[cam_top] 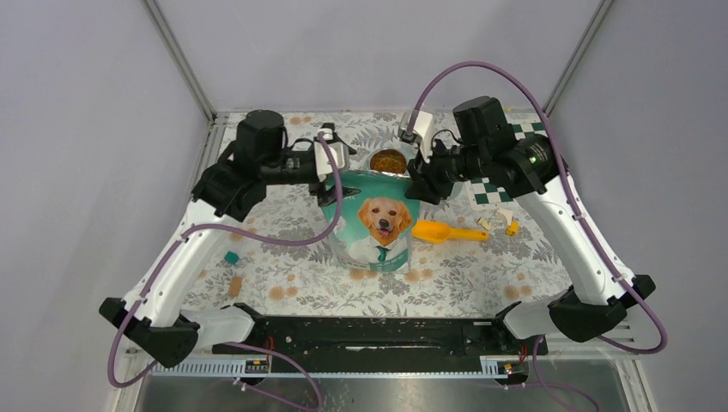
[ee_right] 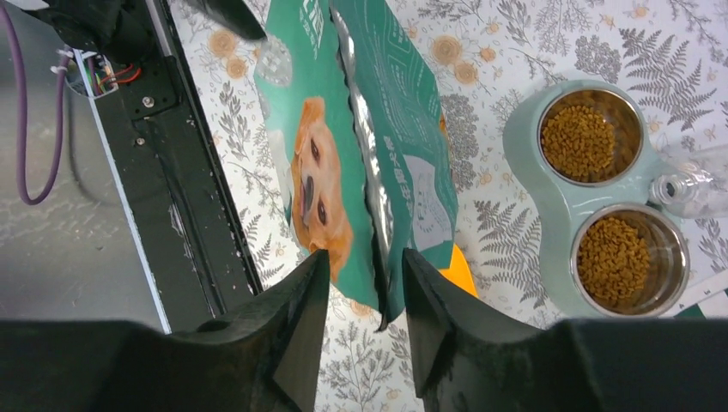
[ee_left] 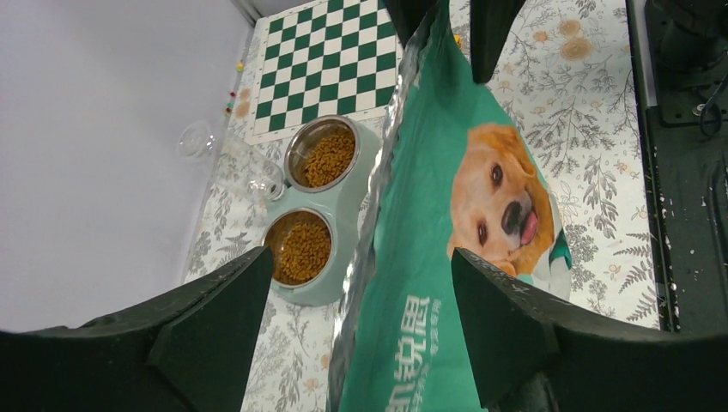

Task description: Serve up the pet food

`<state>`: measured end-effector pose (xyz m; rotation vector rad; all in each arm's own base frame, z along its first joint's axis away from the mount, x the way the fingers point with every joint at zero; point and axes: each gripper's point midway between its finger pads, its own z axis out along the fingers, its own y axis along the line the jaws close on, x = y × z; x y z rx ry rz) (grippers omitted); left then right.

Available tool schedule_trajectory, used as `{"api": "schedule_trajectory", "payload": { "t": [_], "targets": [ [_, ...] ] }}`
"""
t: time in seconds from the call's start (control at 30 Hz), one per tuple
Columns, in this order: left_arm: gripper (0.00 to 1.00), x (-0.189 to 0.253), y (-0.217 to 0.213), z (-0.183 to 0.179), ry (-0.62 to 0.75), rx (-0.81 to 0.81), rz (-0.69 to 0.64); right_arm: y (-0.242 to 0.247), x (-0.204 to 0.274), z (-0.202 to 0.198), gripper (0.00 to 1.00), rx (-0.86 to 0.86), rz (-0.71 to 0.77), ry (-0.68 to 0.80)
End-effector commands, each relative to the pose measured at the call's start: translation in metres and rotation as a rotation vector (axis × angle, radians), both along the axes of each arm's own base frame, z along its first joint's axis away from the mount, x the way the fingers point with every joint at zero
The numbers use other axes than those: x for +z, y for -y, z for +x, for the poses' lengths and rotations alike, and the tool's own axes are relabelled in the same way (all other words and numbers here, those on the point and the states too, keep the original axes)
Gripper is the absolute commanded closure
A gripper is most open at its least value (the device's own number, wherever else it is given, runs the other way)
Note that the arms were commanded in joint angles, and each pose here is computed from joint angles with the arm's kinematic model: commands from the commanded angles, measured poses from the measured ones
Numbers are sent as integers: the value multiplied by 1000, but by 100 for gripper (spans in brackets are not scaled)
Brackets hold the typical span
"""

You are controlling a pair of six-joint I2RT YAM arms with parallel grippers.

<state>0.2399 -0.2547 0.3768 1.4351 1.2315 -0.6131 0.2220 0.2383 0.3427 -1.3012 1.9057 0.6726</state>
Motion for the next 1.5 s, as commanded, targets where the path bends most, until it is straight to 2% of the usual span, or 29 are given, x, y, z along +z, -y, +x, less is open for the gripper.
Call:
{"api": "schedule_trajectory", "payload": {
  "t": [0.0, 0.07, 0.17, 0.4, 0.47, 0.6, 0.63, 0.67, 0.83, 0.87, 0.93, 0.97, 1.1, 1.2, 1.33, 1.4, 1.47],
  "targets": [
    [22, 23, 21, 10, 72, -8, -43, -21, 4, 9, 60, 31, 84, -1],
    [22, 22, 32, 9, 72, -25, -47, -26, 3, 6, 72, 53, 103, -22],
    [22, 21, 45, 10, 69, -46, -47, -28, 1, 5, 99, 54, 107, -44],
    [22, 14, 65, 17, 100, -53, 1, -27, 8, 4, 100, 48, 131, -10],
    [26, 12, 68, 17, 94, -59, 13, -26, 11, 4, 100, 43, 152, 25],
    [57, -8, 70, 15, 72, -69, 93, -24, 27, 6, 100, 42, 235, 167],
    [68, -15, 69, 14, 60, -72, 125, -23, 30, 5, 100, 40, 252, 189],
    [71, -21, 67, 12, 49, -81, 157, -23, 34, 4, 100, 38, 266, 206],
    [71, -34, 62, 2, 8, -121, 215, -24, 43, 3, 100, 35, 308, 226],
    [74, -35, 62, 1, 5, -126, 218, -25, 43, 4, 100, 29, 316, 230],
    [94, -37, 59, 1, 8, -123, 233, -25, 43, 7, 100, 15, 325, 236],
    [100, -38, 56, 4, 16, -107, 248, -24, 43, 7, 100, 5, 327, 237],
    [100, -48, 33, 16, 52, -10, 356, -15, 49, 15, 100, -89, 345, 263],
    [100, -58, -2, 35, 90, 159, 494, 4, 55, 29, 100, -243, 358, 323],
    [100, -75, -66, 57, 111, 397, 720, 27, 61, 32, 100, -365, 373, 389],
    [100, -79, -94, 61, 94, 480, 773, 37, 65, 34, 100, -415, 371, 406],
    [100, -75, -113, 61, 85, 540, 772, 44, 69, 33, 100, -444, 371, 427]
  ]
}}
